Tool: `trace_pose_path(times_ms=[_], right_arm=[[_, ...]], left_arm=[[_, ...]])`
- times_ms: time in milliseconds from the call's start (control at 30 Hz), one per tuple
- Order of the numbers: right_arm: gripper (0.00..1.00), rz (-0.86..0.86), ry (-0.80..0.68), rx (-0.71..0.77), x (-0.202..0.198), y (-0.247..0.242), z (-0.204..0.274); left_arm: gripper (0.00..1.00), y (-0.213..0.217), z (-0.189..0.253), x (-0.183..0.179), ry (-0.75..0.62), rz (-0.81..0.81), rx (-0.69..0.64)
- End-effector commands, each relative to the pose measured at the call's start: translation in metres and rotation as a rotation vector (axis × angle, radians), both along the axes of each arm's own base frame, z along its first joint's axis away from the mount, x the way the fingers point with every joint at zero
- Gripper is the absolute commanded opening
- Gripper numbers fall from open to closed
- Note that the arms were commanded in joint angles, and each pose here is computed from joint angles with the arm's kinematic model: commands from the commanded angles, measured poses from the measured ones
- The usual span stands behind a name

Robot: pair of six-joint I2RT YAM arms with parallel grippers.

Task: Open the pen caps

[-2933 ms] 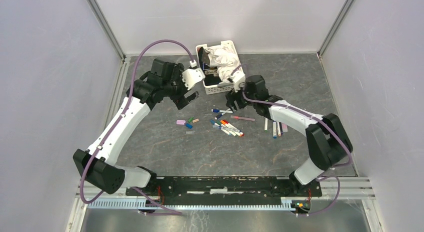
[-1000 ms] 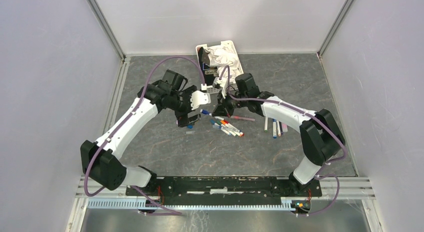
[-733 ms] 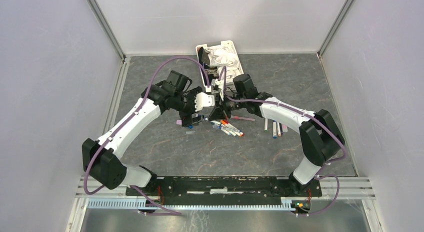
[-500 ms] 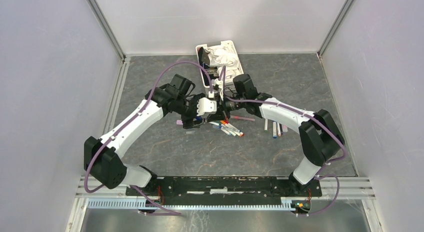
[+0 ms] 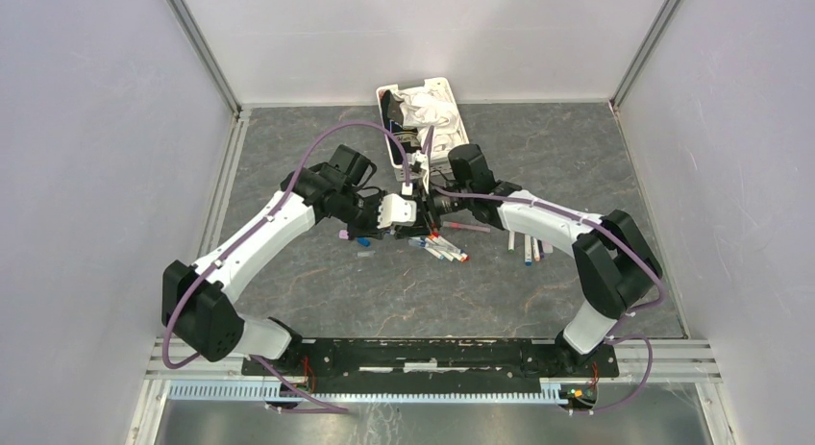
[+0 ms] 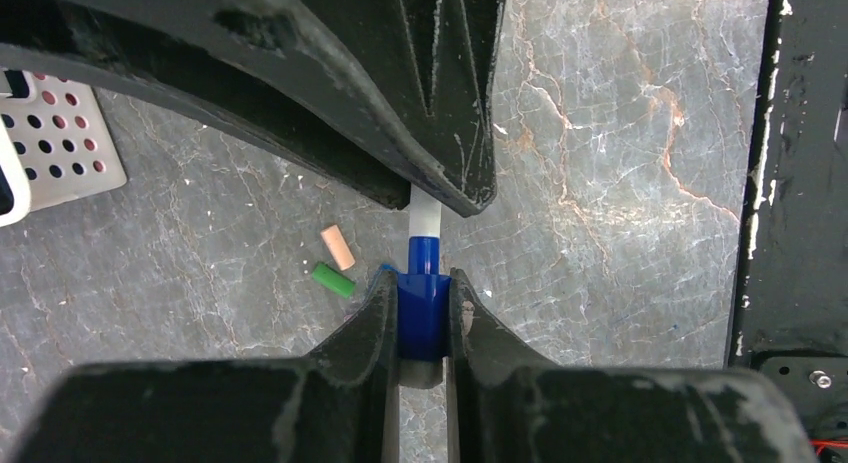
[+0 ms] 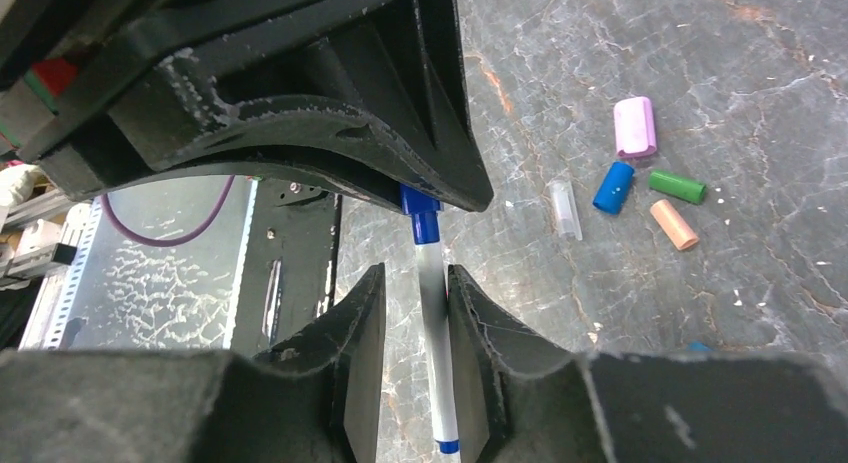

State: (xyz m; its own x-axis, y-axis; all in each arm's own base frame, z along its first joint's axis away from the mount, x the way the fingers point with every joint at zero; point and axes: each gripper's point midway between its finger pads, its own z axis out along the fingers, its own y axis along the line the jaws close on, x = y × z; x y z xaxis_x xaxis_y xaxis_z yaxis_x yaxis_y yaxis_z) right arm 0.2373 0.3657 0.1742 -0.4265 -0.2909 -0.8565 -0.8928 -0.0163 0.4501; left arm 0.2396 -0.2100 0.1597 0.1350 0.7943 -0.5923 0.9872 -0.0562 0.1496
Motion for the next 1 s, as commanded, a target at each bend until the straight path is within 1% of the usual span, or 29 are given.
trace_pose_path(times_ms=[0,67,100,167,200,300,367,467,633,767,867,967], right_arm=[[0.33,0.055,0.011,0.02,-0.01,0.005,0.003],[0.32,0.059,0.02,0.007,-0.01,0.005,-0.001],[0.3,0.06,0.021,0.0,-0.01,0.005,-0.003],[0.2,0.055,0.022,-0.011,-0.009,0.004,-0.005],[0.18,0.059,0.027,-0.014,-0.01,0.004,-0.007],[0.17,0.071,0.033,-0.012,-0.014,0.002,-0.008],[0.0,0.058,0.022,-0.019,-0.013,0.0,-0.009],[0.0,0.036,0.008,-0.042,-0.013,-0.008,-0.009],[0.0,-0.06,0.006,-0.134,-0.007,-0.039,-0.028],[0.0,-0.135,0.023,-0.2,-0.001,-0.063,-0.046],[0.0,-0.182,0.028,-0.226,0.004,-0.074,-0.053],[0.0,-0.223,0.033,-0.24,0.008,-0.085,-0.056]], left_arm=[[0.02,-0.011,0.02,0.004,-0.059,-0.066,-0.048],[0.02,-0.01,0.022,0.003,-0.064,-0.075,-0.046],[0.02,-0.01,0.022,0.003,-0.067,-0.081,-0.042],[0.02,-0.008,0.023,0.003,-0.069,-0.085,-0.033],[0.02,-0.007,0.024,0.003,-0.074,-0.085,-0.029],[0.02,-0.007,0.026,0.004,-0.082,-0.088,-0.026],[0.02,-0.006,0.025,0.003,-0.08,-0.095,-0.019],[0.02,0.003,0.02,0.008,-0.098,-0.093,0.027],[0.02,0.044,0.013,0.036,-0.14,-0.039,0.113],[0.02,0.07,0.007,0.05,-0.154,-0.018,0.183],[0.02,0.079,-0.001,0.054,-0.176,-0.019,0.23],[0.02,0.08,-0.008,0.054,-0.167,-0.02,0.239]])
